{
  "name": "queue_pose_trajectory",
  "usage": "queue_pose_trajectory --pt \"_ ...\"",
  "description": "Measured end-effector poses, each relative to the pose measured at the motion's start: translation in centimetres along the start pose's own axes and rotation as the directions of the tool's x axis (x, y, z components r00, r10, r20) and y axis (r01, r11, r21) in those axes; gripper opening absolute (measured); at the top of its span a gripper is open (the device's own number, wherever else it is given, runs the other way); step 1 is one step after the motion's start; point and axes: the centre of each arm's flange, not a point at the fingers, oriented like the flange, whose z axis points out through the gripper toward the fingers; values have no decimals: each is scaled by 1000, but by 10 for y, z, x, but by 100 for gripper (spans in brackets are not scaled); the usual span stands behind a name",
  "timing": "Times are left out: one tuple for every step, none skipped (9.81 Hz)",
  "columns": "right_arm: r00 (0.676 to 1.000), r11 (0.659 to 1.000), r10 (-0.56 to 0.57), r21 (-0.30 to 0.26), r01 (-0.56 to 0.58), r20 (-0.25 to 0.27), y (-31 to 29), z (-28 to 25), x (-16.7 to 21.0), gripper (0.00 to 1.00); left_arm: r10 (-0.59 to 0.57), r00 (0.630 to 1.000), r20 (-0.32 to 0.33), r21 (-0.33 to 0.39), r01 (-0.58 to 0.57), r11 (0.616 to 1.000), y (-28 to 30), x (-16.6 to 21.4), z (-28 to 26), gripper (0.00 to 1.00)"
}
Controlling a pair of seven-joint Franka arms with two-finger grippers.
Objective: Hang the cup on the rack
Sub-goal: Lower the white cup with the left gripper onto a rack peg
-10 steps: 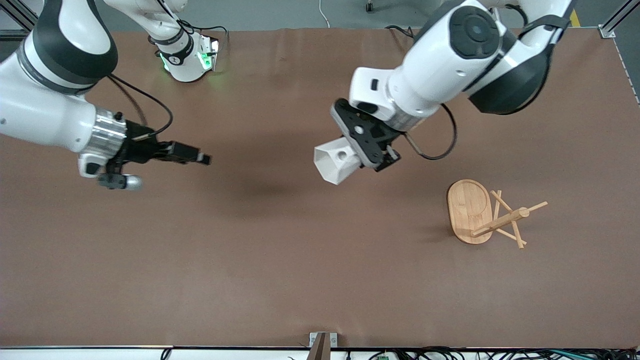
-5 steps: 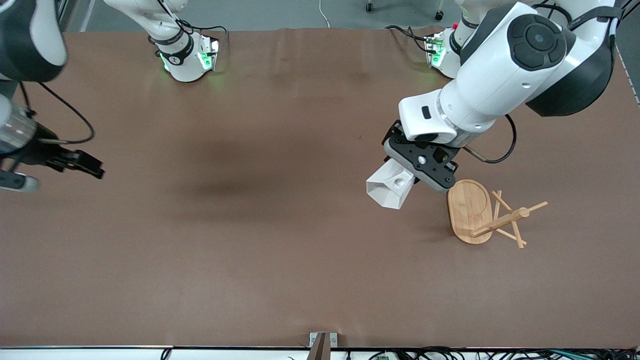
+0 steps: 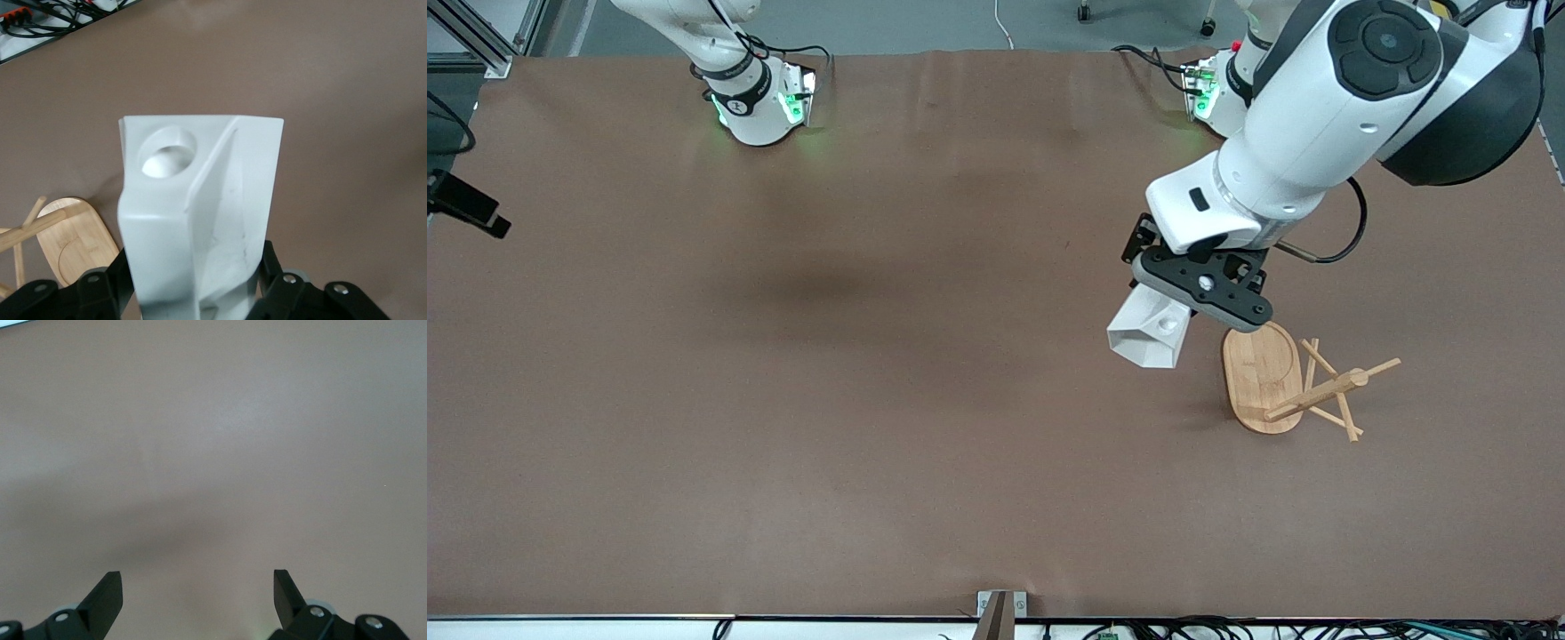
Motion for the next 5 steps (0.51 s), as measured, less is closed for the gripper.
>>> queue_pose_trajectory --pt "1000 1000 -3 3 3 5 -2 2 1 100 -71 997 14 6 71 997 -11 -2 0 74" --pt "1000 1000 -2 3 2 12 -2 6 3 100 -137 990 23 15 137 990 -21 -4 -3 74" --pt "1000 1000 -1 3 1 17 -2 9 5 100 -178 984 23 21 177 984 -24 -6 -7 74" --pt "1000 1000 -2 3 2 20 -2 10 6 100 -204 978 30 29 204 979 -24 -8 -3 74" --pt "1000 1000 -2 3 2 20 -2 10 6 100 -231 972 44 55 228 972 -31 -11 9 74"
